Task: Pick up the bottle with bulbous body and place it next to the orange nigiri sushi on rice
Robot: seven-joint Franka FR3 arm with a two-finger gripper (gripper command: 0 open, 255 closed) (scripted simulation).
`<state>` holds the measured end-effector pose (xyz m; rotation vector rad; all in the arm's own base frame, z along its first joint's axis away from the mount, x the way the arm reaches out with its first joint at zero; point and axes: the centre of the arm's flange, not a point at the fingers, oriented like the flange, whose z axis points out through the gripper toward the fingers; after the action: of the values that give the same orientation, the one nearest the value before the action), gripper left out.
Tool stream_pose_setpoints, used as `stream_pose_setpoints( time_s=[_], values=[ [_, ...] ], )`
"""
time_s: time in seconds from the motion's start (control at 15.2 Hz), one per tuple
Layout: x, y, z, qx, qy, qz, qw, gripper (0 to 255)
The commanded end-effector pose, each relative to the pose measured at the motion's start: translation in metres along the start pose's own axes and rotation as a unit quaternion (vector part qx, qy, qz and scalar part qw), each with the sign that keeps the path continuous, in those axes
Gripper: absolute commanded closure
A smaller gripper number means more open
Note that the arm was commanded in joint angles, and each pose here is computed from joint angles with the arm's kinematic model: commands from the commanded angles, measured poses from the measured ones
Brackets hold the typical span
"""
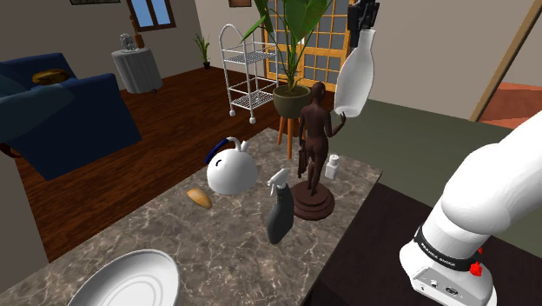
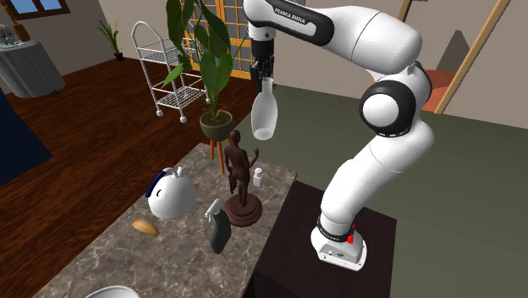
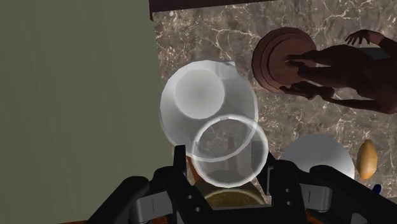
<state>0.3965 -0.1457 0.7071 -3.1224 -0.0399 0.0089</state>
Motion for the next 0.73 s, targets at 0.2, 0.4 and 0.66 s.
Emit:
stream_pose_setpoints(
  time_s=[0.2, 0.4, 0.66],
  values=[
    [0.000, 0.000, -0.027, 0.000, 0.000, 0.000, 1.0000, 255],
    [0.000, -0.001, -0.043, 0.000, 0.000, 0.000, 1.0000, 255],
    [0.000, -0.001, -0.064, 0.000, 0.000, 0.000, 1.0000, 255]
  ],
)
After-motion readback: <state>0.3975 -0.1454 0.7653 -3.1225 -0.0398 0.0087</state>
